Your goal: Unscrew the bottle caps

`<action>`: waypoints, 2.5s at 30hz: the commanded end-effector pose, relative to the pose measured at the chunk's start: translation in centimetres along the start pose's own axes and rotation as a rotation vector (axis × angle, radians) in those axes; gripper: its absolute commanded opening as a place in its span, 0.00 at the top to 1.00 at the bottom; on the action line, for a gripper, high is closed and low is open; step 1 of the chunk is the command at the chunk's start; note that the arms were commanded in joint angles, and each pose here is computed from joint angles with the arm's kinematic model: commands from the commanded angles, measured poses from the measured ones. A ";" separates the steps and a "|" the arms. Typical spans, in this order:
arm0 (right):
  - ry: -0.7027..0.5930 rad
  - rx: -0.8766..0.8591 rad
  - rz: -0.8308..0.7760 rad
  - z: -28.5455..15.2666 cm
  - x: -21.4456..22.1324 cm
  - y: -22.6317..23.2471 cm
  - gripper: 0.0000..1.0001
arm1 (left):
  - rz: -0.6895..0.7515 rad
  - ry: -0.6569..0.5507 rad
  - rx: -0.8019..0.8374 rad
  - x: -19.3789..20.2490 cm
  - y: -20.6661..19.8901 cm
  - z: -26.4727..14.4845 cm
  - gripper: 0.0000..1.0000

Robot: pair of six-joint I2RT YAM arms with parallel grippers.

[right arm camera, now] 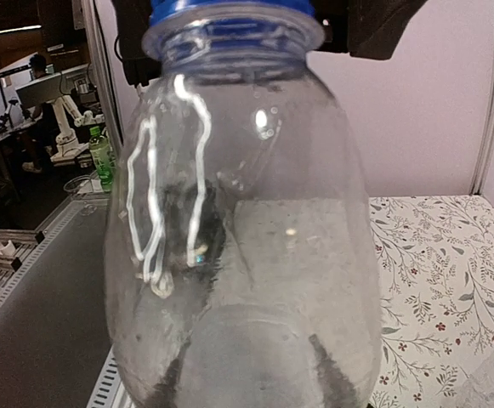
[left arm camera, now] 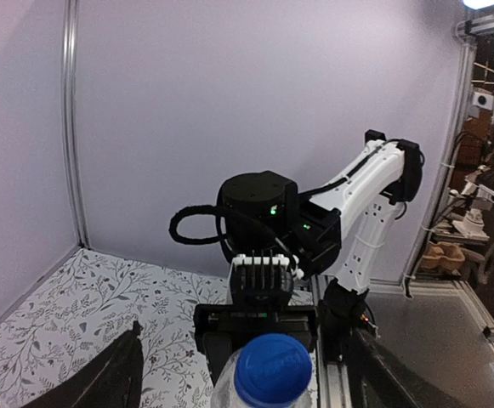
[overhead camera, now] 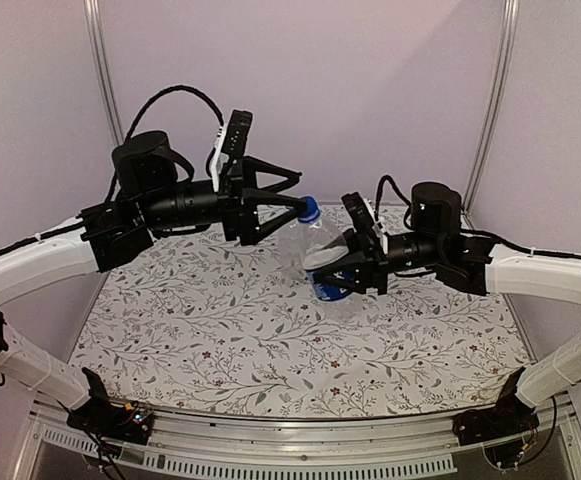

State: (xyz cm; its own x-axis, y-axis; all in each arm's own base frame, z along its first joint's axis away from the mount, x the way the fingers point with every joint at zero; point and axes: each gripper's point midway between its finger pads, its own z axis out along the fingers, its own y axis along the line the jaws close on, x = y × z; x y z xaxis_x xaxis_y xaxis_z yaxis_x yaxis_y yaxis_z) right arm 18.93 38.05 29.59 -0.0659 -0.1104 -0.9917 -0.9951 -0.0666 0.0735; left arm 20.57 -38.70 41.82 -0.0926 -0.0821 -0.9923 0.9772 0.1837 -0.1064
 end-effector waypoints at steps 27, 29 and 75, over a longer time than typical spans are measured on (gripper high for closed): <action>-0.021 -0.230 -0.008 0.2 -0.9 3.0 0.64 | 0.097 0.023 0.391 0.7 -4.1 0.7 0.47; -0.021 -0.230 -0.008 0.3 -0.9 3.0 0.64 | 0.095 0.023 0.390 0.8 -4.0 0.7 0.51; 0.025 0.398 0.000 -1.5 -0.6 -6.5 0.66 | -0.209 -0.086 -0.515 -0.9 6.4 0.7 0.79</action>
State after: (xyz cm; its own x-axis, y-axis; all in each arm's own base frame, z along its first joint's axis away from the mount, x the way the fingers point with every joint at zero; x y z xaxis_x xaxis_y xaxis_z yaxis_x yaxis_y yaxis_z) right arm 25.67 37.69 29.05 -0.0663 -0.1469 -0.9869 -0.9501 0.3113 0.0175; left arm 26.32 -39.23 39.52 -0.2923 -0.1821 -0.9388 0.7427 0.5752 -0.3428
